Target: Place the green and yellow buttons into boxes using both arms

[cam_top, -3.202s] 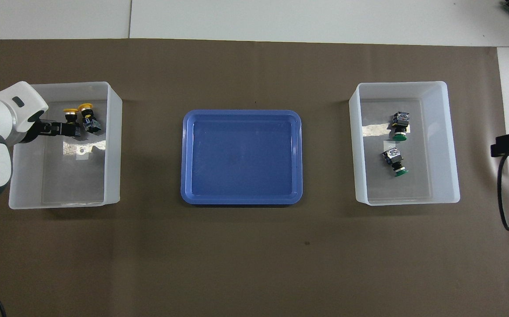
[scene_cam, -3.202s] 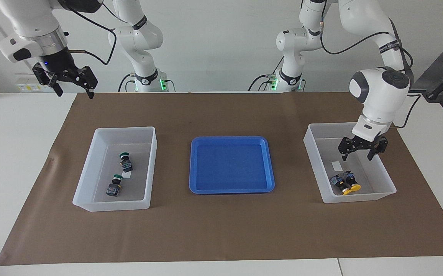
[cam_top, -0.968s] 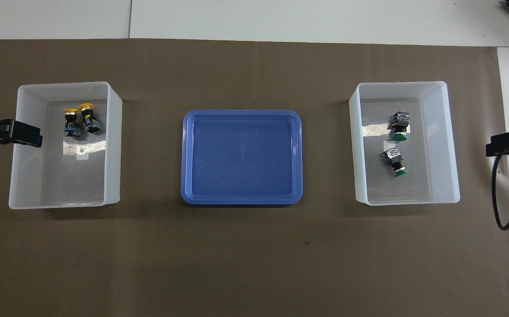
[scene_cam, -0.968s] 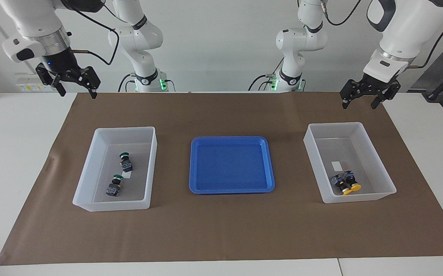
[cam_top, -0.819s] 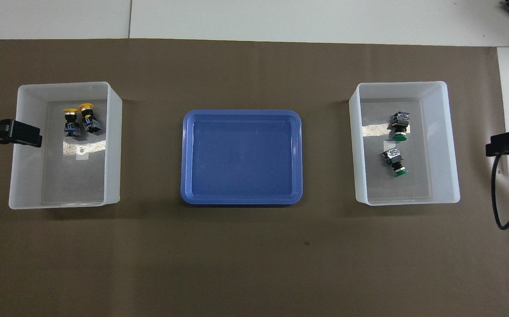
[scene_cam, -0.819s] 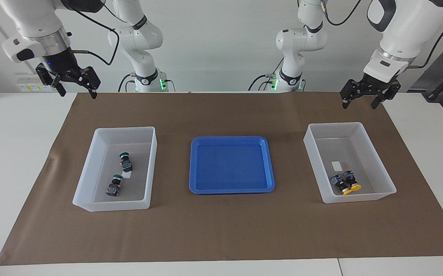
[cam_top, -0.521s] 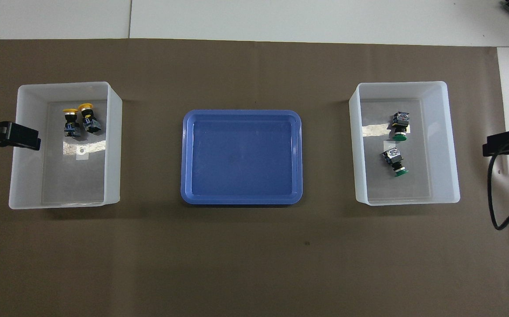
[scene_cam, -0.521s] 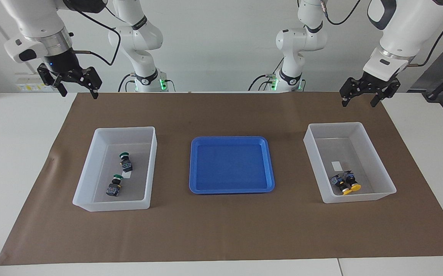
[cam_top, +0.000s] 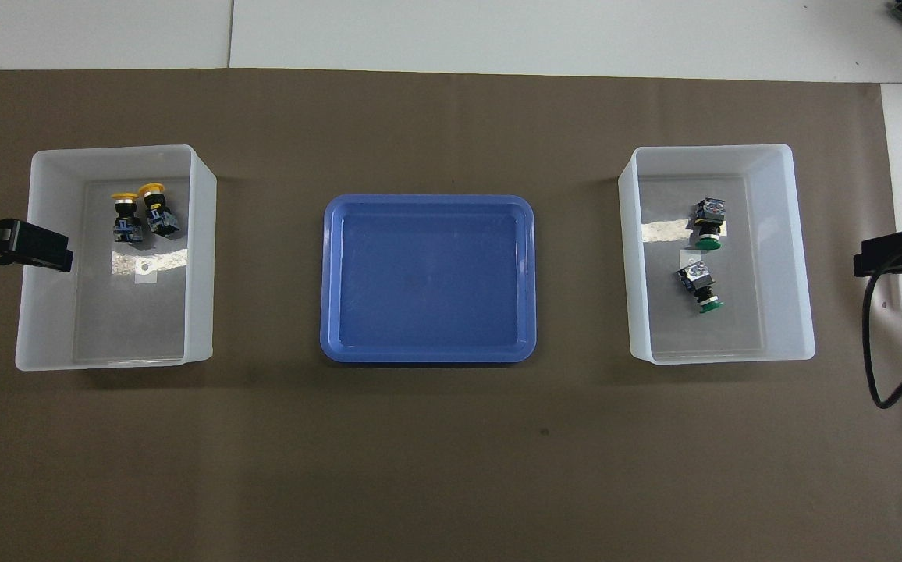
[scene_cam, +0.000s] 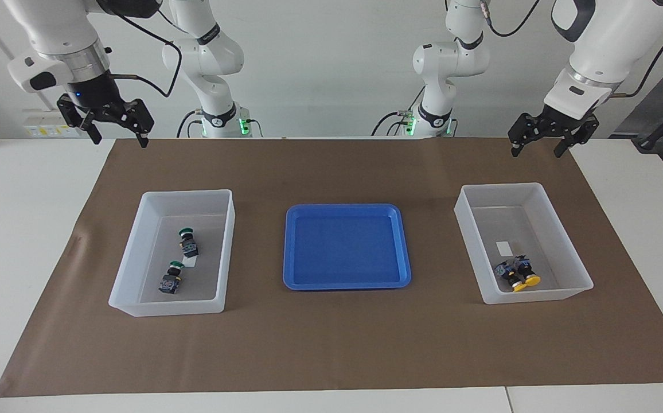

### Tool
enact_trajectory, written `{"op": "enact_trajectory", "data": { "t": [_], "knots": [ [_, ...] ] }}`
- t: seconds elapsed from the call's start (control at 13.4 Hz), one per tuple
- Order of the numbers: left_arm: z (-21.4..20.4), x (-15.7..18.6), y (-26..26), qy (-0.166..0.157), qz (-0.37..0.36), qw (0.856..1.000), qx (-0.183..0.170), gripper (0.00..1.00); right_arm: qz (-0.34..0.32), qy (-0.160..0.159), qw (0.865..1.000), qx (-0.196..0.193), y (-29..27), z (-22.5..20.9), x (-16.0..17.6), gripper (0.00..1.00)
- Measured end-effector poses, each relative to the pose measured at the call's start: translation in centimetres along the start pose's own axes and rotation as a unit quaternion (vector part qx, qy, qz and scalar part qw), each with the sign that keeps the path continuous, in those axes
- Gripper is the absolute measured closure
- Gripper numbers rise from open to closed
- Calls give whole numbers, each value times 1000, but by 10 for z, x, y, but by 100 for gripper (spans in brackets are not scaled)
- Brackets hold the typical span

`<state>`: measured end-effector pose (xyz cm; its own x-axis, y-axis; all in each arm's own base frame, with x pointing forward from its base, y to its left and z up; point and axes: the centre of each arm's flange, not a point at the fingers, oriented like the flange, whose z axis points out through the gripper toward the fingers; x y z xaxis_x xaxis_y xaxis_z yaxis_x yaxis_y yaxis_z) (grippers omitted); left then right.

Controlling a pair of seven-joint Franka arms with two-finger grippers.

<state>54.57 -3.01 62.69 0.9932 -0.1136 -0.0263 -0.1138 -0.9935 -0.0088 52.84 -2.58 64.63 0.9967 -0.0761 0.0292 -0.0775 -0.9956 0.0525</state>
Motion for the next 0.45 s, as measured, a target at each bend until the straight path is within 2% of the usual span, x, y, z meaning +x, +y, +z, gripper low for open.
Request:
{"op": "enact_trajectory", "data": {
  "t": [0.45],
  "knots": [
    [4,-1,-6,-5,-6,1000,-3,0,8,0,1000,0,2,0,0,0]
  ]
}}
